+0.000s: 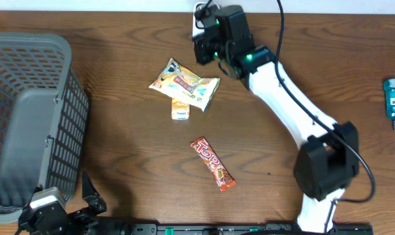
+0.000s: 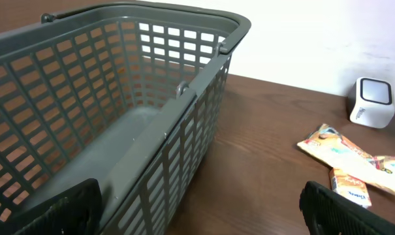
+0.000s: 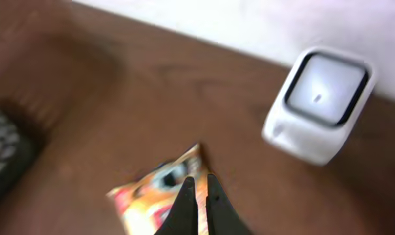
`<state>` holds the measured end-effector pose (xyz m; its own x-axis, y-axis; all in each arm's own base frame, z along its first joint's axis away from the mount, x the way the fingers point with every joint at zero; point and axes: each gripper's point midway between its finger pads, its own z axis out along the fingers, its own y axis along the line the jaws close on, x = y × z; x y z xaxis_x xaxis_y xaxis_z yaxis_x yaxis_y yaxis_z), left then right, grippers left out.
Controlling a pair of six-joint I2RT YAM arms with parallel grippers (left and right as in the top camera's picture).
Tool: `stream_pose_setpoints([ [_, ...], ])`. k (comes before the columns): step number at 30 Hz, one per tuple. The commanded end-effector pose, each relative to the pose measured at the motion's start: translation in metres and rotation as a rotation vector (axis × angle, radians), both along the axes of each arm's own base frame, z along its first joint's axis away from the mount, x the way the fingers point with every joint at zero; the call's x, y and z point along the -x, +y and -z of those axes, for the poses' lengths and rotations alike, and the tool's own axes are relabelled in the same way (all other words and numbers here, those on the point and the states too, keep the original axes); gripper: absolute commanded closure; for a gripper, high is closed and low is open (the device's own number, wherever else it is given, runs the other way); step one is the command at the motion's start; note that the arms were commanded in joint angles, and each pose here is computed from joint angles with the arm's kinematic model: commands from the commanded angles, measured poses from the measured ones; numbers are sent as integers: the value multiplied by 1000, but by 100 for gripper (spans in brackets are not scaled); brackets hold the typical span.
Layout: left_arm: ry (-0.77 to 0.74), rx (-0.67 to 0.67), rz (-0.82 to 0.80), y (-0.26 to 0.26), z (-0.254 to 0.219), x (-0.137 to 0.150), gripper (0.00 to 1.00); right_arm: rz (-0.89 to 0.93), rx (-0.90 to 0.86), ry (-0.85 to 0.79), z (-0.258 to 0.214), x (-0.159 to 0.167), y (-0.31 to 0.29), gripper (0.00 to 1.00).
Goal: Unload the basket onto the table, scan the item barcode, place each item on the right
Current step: 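Hold and turn the snack bag against the white scanner face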
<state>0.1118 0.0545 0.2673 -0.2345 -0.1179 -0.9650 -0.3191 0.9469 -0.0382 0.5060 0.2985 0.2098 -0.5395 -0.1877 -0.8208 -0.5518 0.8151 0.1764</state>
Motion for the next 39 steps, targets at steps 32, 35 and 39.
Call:
stream_pose_setpoints([
  [32, 147, 41, -52, 5, 46, 0, 2, -318, 591, 332, 225, 70, 8, 15],
  [35, 147, 41, -52, 5, 46, 0, 2, -348, 581, 405, 249, 82, 5, 41],
  [39, 147, 41, -52, 5, 46, 0, 2, -386, 513, 473, 235, 93, 6, 98],
])
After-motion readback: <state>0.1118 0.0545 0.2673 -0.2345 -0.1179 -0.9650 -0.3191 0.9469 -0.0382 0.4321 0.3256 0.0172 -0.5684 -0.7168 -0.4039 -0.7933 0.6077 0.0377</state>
